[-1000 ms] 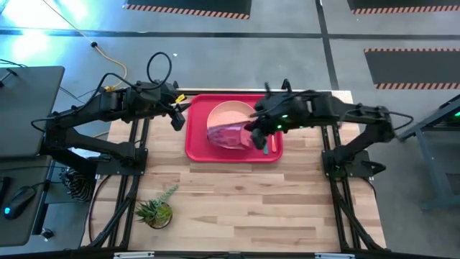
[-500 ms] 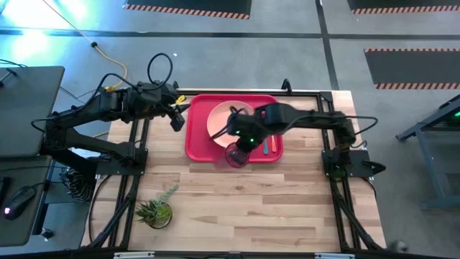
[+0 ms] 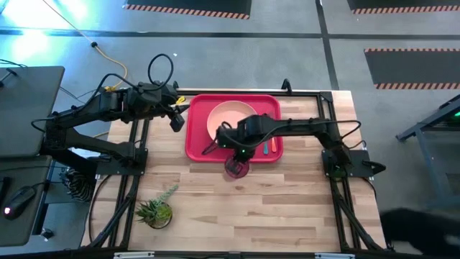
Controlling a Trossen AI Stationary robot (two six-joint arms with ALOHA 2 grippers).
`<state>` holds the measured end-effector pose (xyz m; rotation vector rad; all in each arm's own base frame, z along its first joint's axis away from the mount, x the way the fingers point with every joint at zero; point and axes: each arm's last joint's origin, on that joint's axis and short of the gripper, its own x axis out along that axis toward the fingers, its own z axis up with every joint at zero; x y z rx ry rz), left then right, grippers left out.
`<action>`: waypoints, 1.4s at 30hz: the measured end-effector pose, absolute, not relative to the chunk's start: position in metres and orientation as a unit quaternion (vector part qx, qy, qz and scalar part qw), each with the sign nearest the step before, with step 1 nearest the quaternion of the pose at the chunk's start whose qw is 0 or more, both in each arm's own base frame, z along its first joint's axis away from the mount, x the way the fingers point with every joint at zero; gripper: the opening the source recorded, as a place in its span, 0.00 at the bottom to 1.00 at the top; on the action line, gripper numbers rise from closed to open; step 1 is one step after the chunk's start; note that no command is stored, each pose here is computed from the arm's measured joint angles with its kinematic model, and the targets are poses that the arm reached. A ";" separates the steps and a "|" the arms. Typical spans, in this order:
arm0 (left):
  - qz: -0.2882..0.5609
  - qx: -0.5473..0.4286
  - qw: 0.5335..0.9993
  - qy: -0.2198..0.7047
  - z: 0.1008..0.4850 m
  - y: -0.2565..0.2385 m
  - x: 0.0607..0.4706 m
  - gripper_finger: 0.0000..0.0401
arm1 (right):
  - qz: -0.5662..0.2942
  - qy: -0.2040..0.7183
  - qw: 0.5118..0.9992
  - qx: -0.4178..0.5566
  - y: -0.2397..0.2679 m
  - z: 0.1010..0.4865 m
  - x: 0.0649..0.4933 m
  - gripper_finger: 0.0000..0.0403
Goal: Pick and place plate/cup/fork/spoon on tray
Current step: Put the purple glass on the red serving tray to the top left of the light orange plate
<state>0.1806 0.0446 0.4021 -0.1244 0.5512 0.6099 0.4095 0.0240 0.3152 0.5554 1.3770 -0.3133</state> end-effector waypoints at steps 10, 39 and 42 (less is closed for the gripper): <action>0.296 -0.060 0.915 0.268 0.402 0.045 0.181 0.33 | -0.161 0.662 0.692 0.238 0.034 0.282 0.423 0.00; 0.292 -0.049 0.915 0.273 0.402 0.045 0.180 0.33 | -0.170 0.672 0.679 0.240 0.038 0.267 0.429 0.09; 0.292 -0.049 0.915 0.273 0.402 0.045 0.180 0.33 | -0.169 0.667 0.684 0.241 0.038 0.269 0.430 0.12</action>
